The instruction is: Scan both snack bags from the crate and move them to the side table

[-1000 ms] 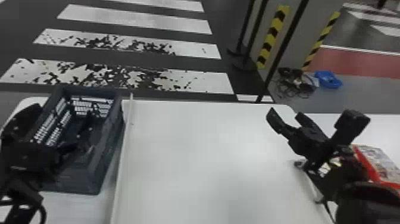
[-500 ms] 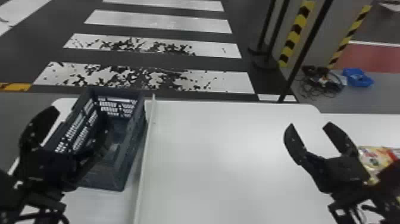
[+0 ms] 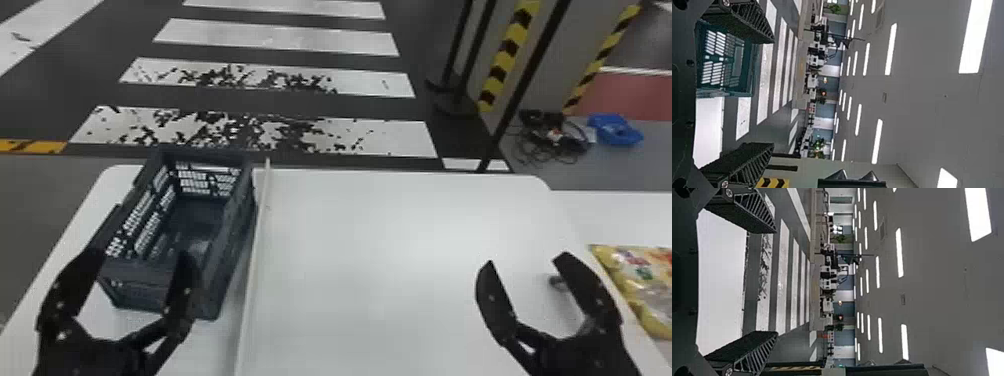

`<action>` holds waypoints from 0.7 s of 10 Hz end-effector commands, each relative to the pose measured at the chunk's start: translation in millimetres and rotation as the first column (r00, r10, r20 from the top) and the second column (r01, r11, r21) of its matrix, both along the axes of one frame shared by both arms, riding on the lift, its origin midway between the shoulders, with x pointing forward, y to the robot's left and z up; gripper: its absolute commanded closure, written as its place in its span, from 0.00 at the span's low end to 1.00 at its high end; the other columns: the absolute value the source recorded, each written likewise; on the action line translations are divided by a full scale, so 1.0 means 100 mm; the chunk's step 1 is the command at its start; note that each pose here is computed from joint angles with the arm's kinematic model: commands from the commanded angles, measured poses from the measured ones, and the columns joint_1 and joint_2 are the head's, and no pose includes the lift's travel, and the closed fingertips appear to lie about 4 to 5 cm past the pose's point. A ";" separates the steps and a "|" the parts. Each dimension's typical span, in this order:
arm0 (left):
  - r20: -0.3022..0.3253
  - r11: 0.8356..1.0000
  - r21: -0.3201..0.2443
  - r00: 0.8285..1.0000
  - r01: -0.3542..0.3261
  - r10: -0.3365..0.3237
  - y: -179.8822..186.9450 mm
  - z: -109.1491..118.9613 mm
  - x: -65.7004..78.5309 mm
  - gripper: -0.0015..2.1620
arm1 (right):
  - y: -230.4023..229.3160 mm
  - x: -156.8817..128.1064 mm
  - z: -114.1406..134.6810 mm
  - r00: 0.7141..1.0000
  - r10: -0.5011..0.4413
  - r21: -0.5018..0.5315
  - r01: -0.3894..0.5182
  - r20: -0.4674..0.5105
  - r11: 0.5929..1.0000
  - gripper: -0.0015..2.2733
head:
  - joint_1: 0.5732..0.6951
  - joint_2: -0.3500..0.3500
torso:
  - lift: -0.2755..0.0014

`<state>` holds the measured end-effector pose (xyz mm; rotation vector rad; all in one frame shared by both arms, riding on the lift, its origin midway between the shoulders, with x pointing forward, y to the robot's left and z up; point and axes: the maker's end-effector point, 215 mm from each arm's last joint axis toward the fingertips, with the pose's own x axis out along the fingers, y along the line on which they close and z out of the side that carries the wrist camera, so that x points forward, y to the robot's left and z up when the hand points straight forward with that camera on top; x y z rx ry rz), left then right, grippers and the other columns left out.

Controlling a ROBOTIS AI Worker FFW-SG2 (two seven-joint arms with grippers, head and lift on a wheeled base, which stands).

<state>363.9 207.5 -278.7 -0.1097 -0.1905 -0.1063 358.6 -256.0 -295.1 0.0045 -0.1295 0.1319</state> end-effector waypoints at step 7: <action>-0.313 0.994 0.078 0.949 0.070 -0.042 0.12 -0.95 -0.30 0.03 | -0.17 -0.40 -0.90 0.967 -0.032 -0.016 0.029 -0.251 0.999 0.03 | 1.00 0.36 | 0.65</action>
